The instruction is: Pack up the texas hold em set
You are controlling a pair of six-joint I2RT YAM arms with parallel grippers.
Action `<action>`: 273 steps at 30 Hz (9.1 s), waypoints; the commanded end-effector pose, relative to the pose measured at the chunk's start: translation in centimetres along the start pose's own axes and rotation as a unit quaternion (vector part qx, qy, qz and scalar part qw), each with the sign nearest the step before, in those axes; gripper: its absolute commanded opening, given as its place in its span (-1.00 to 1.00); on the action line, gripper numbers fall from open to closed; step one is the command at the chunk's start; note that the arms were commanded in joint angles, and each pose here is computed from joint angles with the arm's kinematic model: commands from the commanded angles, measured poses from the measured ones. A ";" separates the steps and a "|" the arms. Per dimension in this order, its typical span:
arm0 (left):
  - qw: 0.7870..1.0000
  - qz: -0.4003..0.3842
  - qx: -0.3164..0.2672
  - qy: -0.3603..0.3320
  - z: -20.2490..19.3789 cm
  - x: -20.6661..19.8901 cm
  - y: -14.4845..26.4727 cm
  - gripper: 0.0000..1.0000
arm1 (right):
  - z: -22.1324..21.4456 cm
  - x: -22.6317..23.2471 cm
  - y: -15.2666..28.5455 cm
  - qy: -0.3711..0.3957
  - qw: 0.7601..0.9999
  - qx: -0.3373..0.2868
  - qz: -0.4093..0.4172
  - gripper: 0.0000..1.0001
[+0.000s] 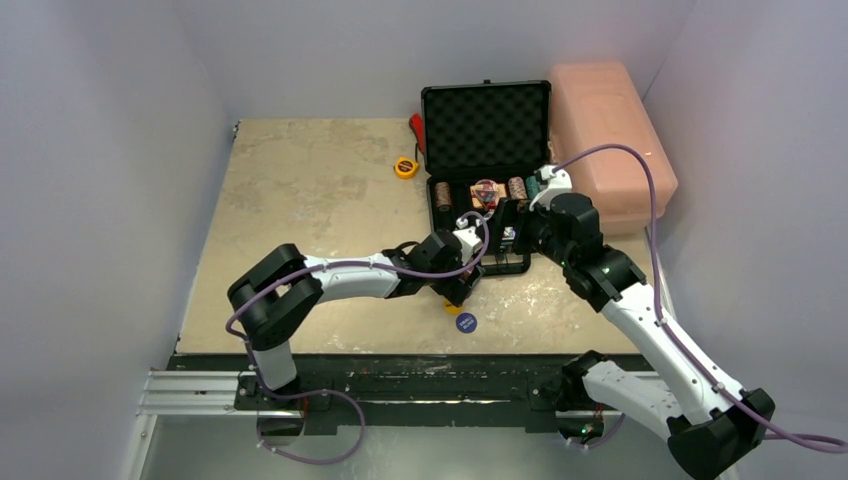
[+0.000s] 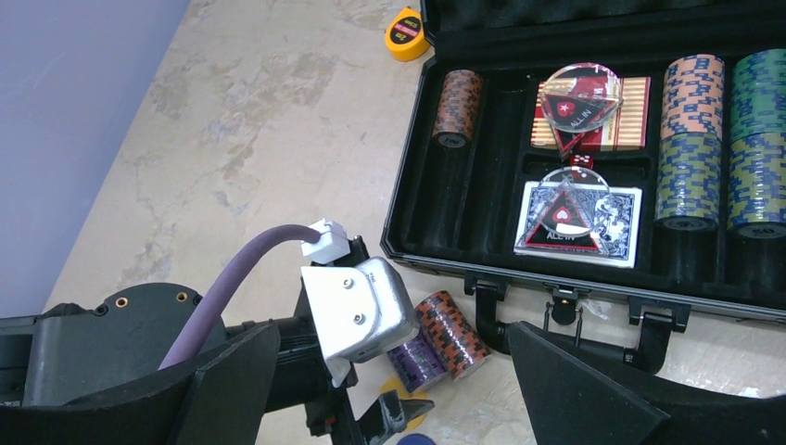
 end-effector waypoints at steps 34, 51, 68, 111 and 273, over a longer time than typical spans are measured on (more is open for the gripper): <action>0.995 0.078 -0.049 -0.036 -1.0 1.8 5.3 -1.00 | 1.6 1.0 0.4 0.001 1.000 -0.019 0.008 0.98; 0.994 0.109 -0.018 -0.021 -3.1 2.5 5.2 0.27 | 0.5 0.5 -0.3 -0.007 1.000 0.004 0.001 0.98; 0.990 0.124 -0.059 -0.009 -1.4 2.9 8.2 0.89 | 0.6 0.2 -0.4 0.002 1.000 0.002 -0.011 0.98; 0.947 0.318 0.038 -0.033 -2.2 8.2 26.1 0.87 | -4.4 3.5 -7.3 0.089 0.982 0.152 0.060 0.98; 0.914 0.392 -0.010 0.107 -4.2 12.3 30.7 0.91 | 11.3 6.4 -18.2 0.107 0.985 0.025 -0.134 -1.00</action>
Point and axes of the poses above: each gripper's point midway between its finger pads, its own y axis back along the fingers, its own x axis along the line the jaws close on, z = x × y, the point moved 5 cm from there along y, back along the fingers, and after that the axes turned 10 degrees about -y, right-handed, at the moved point
